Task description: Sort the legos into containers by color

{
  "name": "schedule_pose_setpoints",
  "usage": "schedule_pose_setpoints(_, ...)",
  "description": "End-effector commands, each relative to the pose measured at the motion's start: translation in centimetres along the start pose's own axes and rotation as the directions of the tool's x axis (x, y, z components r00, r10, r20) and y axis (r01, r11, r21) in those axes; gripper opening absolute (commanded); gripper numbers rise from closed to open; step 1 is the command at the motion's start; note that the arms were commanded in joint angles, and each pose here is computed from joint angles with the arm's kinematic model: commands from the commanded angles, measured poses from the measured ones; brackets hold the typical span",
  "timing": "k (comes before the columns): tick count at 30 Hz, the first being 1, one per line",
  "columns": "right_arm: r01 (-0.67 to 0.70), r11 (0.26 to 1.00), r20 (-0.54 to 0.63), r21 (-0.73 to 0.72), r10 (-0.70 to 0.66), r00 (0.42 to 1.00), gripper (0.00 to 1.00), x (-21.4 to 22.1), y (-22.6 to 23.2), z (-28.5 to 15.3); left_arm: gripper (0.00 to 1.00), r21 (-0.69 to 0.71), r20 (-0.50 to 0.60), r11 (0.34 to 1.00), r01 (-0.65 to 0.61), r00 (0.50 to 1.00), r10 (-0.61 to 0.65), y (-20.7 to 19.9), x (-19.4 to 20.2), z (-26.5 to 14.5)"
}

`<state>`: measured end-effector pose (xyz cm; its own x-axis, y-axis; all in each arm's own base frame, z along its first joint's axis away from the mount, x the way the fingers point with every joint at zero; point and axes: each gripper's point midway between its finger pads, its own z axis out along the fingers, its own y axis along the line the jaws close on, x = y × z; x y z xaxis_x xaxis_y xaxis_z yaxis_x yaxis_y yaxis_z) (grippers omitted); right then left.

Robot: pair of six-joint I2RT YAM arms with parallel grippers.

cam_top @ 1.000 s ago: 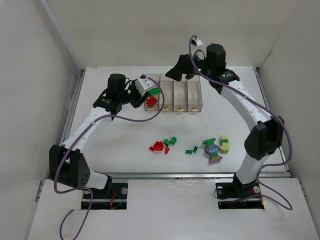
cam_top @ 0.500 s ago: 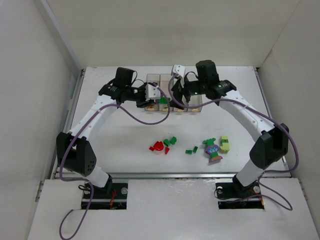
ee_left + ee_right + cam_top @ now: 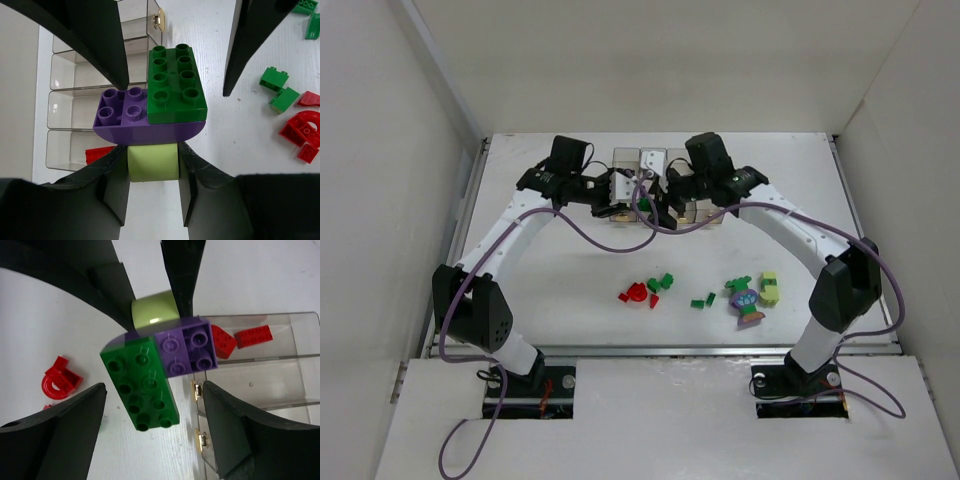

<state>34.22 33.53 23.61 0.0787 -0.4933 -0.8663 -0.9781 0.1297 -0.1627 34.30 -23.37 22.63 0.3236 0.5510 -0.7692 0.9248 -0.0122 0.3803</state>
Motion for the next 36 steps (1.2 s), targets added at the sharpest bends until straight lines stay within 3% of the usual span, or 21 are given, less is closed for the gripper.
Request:
schedule_pose_setpoints(1, 0.054, 0.997, 0.007, 0.047, -0.054, 0.999, 0.83, -0.8, -0.7, -0.7, 0.0, -0.006, 0.044, 0.999, -0.047, 0.998, 0.048, 0.4, -2.0, -0.9)
schedule_pose_setpoints(5, 0.048, 0.997, -0.01, 0.057, -0.048, 0.999, 0.84, -0.1, -0.6, -0.7, 0.0, -0.006, 0.044, 0.999, -0.047, 0.998, 0.048, 0.2, -2.0, -1.0)
schedule_pose_setpoints(8, 0.027, 0.997, 0.008, 0.069, -0.028, 1.0, 0.75, -0.5, -0.8, -0.7, 0.0, 0.001, 0.041, 0.999, -0.04, 0.998, 0.04, -0.1, -1.7, -0.8)
schedule_pose_setpoints(9, 0.027, 0.997, 0.008, 0.069, -0.028, 1.0, 0.67, -0.5, -0.8, -0.7, 0.0, 0.001, 0.041, 0.999, -0.04, 0.998, 0.04, -0.1, -1.7, -0.8)
schedule_pose_setpoints(15, -0.011, 0.998, 0.03, 0.054, 0.009, 1.0, 0.41, -1.1, -0.5, -0.7, 0.0, 0.006, 0.029, 1.0, -0.03, 0.999, 0.03, -0.6, -1.2, -0.8)
schedule_pose_setpoints(17, -0.015, 0.998, 0.037, 0.057, 0.013, 0.999, 0.28, -1.3, -0.6, -0.7, 0.0, 0.01, 0.014, 1.0, -0.02, 1.0, 0.02, -0.9, -0.6, -0.7)
schedule_pose_setpoints(21, -0.016, 0.999, 0.04, 0.049, 0.014, 0.999, 0.17, -1.6, -0.4, -0.8, 0.0, 0.007, -0.033, 1.0, 0.008, 0.999, -0.008, -1.4, 0.9, -0.4)
schedule_pose_setpoints(22, -0.022, 0.999, 0.033, 0.044, 0.02, 0.999, 0.04, -1.4, -0.3, -0.8, 0.0, -0.001, -0.058, 1.0, 0.03, 0.998, -0.03, -1.6, 1.9, -0.2)
schedule_pose_setpoints(23, -0.017, 0.998, 0.031, 0.062, 0.015, 0.999, 0.0, -1.5, -0.5, -1.1, 0.0, -0.009, -0.07, 1.0, 0.028, 0.997, -0.028, -1.5, 2.3, -0.1)
schedule_pose_setpoints(29, -0.027, 0.995, 0.036, 0.097, 0.023, 0.999, 0.0, -0.6, -0.2, -2.4, 0.0, -0.049, -0.13, 0.994, 0.093, 0.987, -0.099, -1.5, 6.1, -0.8)
schedule_pose_setpoints(36, -0.116, 0.986, 0.048, 0.123, 0.111, 0.993, 0.0, 0.0, -1.4, -3.1, 0.0, -0.104, -0.07, 0.983, 0.153, 0.985, -0.16, -0.5, 5.2, -0.6)
